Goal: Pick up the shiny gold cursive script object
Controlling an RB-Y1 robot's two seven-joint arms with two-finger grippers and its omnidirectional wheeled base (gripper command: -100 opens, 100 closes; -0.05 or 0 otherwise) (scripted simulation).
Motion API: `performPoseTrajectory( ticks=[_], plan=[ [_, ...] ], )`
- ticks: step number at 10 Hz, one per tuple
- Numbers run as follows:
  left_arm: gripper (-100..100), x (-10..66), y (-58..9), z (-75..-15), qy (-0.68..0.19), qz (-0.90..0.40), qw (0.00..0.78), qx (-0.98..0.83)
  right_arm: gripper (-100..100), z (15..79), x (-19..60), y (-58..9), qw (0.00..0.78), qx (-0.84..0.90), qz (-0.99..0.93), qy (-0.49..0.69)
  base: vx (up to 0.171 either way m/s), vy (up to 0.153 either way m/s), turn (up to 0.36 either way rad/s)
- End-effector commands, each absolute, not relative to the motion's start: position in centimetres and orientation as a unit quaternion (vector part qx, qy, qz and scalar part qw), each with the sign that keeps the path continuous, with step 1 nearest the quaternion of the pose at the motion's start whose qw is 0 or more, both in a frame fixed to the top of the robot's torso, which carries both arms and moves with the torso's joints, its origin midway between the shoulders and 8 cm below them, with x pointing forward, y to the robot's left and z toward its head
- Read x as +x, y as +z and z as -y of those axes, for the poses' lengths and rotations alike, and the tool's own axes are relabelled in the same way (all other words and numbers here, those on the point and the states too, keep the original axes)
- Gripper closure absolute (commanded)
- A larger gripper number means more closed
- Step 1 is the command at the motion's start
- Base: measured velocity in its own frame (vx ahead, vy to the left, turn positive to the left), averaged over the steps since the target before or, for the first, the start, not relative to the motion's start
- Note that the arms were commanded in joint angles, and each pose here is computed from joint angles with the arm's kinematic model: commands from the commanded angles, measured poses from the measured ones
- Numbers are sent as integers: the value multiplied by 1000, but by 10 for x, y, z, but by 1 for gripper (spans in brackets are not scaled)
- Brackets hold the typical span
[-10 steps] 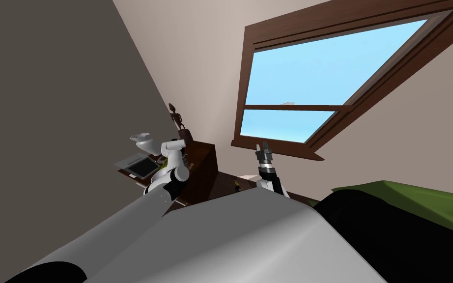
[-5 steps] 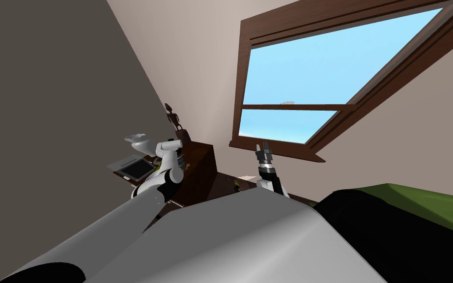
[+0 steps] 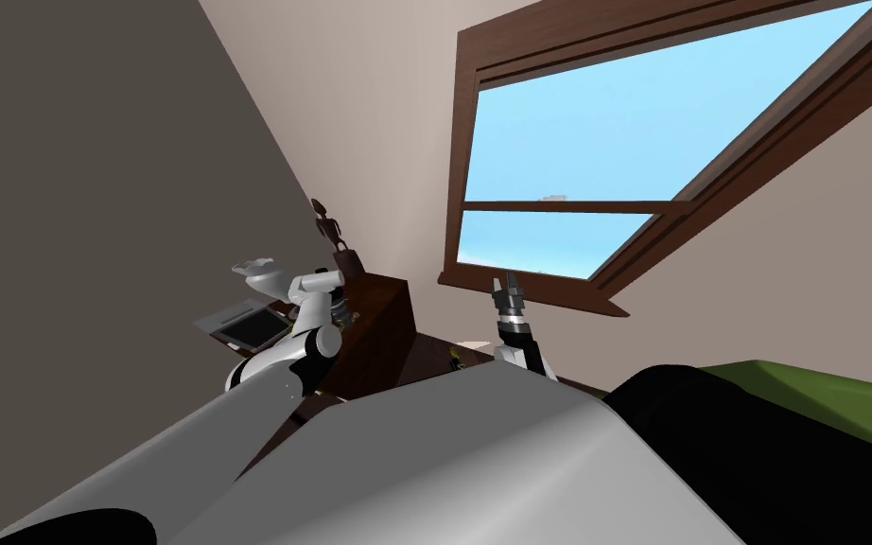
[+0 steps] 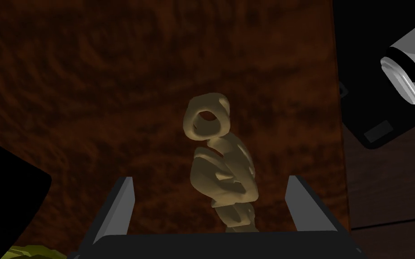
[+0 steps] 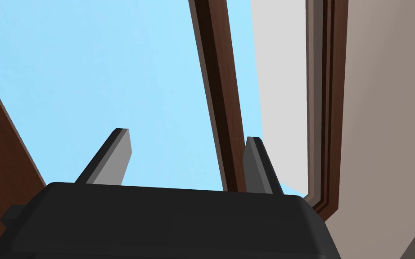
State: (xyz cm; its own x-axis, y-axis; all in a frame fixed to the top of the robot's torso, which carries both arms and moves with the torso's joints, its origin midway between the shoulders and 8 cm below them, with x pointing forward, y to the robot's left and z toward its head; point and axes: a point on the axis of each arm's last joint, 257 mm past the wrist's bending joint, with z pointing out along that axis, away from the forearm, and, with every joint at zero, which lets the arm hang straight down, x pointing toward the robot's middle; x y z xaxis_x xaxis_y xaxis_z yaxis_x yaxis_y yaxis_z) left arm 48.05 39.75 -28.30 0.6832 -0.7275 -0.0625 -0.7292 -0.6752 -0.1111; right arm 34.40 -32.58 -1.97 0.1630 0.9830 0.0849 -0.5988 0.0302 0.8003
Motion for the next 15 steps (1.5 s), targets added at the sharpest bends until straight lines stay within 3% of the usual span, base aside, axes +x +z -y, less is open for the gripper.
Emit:
performPoseTrajectory(
  ticks=[1,3,6,12,15],
  plan=[
    [-100,482,-284,-391,-2,-401,55,-914,0,326,344,-20,668,367,-262,592,7,6,-9],
    [-100,472,-288,-429,15,-404,75,-912,0,326,344,-20,668,367,-262,592,50,-108,36],
    [-100,478,-287,-417,-4,-413,58,-909,0,326,344,-20,668,367,-262,592,12,-26,-3],
    [-100,451,-300,-479,24,-420,72,-904,0,326,344,-20,668,367,-262,592,38,-79,22],
    [-100,456,-297,-471,3,-424,54,-904,0,326,344,-20,668,367,-262,592,-4,-41,-9]
  ],
)
